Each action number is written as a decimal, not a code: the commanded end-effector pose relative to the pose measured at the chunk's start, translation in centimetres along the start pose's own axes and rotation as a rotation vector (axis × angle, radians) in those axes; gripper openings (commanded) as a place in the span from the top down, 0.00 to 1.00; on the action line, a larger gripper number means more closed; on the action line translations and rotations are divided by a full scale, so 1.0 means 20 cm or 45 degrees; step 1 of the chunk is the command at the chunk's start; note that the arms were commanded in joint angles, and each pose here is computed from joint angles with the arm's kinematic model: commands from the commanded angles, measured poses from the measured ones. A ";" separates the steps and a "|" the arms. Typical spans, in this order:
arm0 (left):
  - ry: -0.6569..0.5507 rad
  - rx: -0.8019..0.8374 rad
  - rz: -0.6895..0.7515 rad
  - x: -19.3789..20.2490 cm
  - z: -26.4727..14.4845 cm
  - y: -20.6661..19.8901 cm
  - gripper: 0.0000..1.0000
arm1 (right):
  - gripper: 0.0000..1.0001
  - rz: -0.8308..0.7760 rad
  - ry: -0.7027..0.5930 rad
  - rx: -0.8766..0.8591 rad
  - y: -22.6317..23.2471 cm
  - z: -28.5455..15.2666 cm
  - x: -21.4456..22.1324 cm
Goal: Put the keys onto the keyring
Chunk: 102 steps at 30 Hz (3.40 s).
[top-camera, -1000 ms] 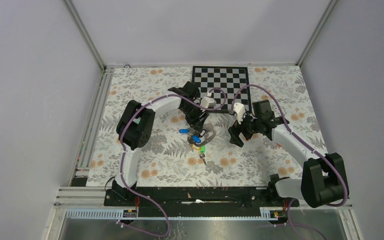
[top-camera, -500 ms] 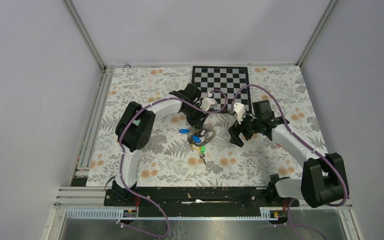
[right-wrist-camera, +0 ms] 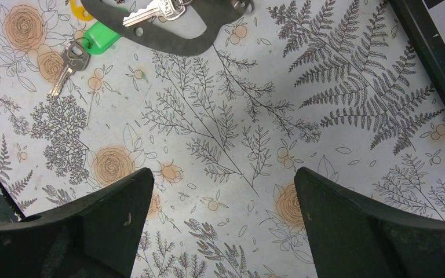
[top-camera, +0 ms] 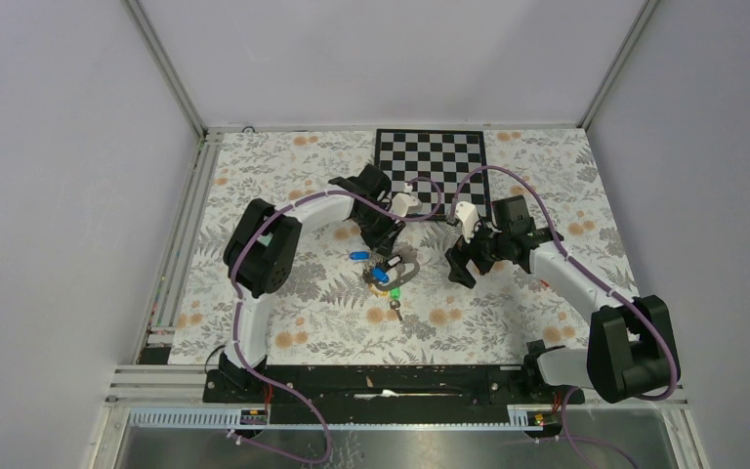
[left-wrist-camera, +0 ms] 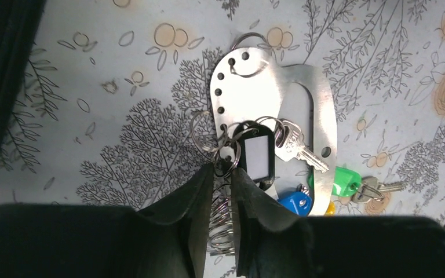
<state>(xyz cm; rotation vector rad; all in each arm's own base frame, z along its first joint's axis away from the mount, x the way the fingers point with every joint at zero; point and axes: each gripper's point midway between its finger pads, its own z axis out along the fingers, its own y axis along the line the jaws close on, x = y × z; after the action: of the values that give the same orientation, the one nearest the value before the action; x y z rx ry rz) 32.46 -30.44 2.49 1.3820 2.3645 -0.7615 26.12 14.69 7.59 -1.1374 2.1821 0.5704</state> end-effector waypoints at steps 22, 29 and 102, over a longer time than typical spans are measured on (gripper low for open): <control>-0.069 0.122 -0.025 -0.11 -0.14 -0.03 0.71 | 0.01 0.004 0.031 -0.023 -0.01 0.01 0.01; -0.042 0.080 -0.007 -0.10 -0.13 0.01 0.65 | 0.01 0.002 0.037 -0.029 -0.01 0.02 0.01; -0.387 0.050 0.561 -0.51 -0.70 -0.49 1.00 | 0.01 -0.049 -0.484 -0.430 0.25 -0.26 -0.74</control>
<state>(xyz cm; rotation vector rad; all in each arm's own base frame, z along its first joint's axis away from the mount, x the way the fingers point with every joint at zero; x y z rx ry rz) 29.79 -31.89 15.75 1.6547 1.9263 -0.7673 27.10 20.67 17.38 -1.1155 1.9246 0.9524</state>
